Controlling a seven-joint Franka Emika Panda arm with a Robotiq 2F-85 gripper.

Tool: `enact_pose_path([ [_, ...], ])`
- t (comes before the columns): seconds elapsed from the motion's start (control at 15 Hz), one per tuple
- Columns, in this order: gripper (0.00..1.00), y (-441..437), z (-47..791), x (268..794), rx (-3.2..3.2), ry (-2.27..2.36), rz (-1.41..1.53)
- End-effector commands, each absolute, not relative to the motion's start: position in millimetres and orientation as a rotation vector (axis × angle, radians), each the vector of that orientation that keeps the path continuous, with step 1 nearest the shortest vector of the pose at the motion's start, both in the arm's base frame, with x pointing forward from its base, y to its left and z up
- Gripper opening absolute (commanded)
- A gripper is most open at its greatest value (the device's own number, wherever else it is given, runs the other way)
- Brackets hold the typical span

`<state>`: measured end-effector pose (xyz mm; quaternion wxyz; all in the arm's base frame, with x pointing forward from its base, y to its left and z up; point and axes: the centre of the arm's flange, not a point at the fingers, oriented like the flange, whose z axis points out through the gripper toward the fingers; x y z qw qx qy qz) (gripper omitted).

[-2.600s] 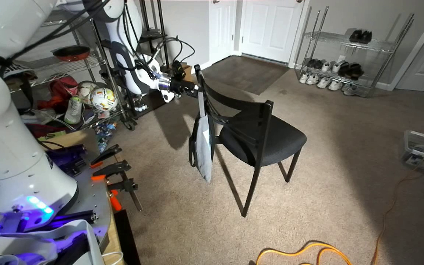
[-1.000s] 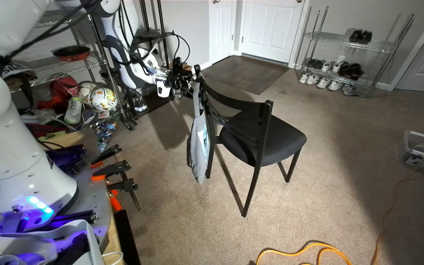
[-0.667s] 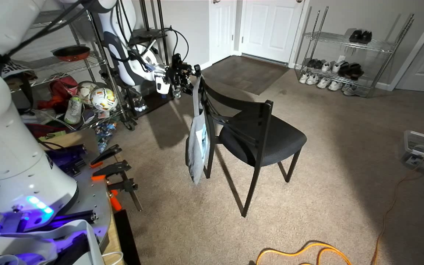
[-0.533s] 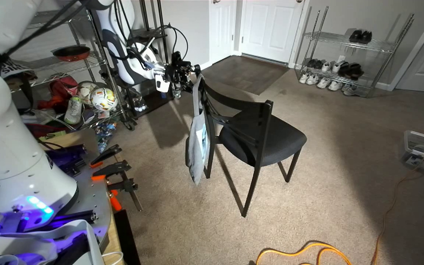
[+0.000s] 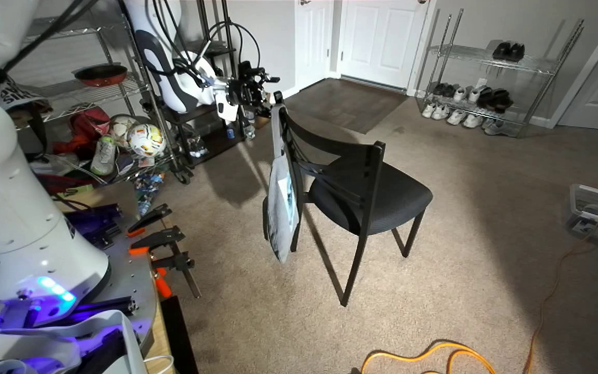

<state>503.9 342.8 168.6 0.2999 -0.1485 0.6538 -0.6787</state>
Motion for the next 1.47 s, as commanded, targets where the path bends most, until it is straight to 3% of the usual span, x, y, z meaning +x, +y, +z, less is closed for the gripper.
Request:
enact_pose_path([
  [0.0,1.00,336.6,195.4,493.2,-0.455,1.626,-1.852],
  [1.4,1.00,333.7,255.4,518.6,-0.314,1.542,-1.819],
])
